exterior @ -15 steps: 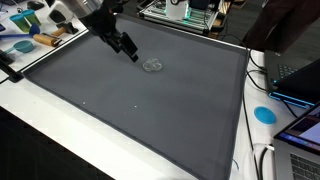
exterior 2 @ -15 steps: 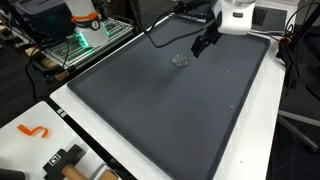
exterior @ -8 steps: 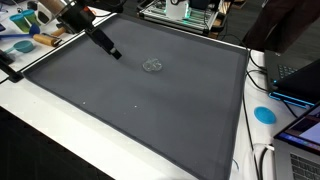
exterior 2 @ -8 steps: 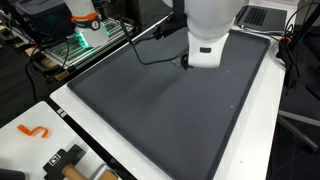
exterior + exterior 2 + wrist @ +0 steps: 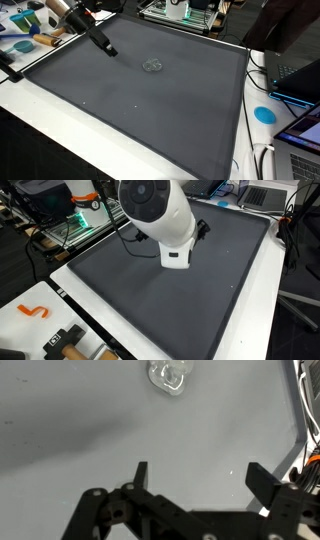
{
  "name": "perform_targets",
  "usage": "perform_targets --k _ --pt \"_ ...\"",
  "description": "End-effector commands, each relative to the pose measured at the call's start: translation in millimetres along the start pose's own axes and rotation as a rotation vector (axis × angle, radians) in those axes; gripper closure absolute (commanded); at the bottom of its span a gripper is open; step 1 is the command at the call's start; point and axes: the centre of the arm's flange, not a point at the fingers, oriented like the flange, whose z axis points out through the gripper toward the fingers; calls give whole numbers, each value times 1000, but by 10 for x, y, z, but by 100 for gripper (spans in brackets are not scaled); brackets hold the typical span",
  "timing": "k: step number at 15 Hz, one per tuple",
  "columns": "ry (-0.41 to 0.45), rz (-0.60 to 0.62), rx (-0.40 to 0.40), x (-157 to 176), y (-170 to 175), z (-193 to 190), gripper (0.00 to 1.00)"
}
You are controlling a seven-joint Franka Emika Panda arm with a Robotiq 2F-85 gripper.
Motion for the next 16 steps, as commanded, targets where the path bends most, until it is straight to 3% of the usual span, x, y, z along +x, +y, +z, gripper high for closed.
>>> perform_targets --k 1,16 --pt "12 -65 29 -281 145 22 0" --pt "43 -308 -39 -826 220 -10 0"
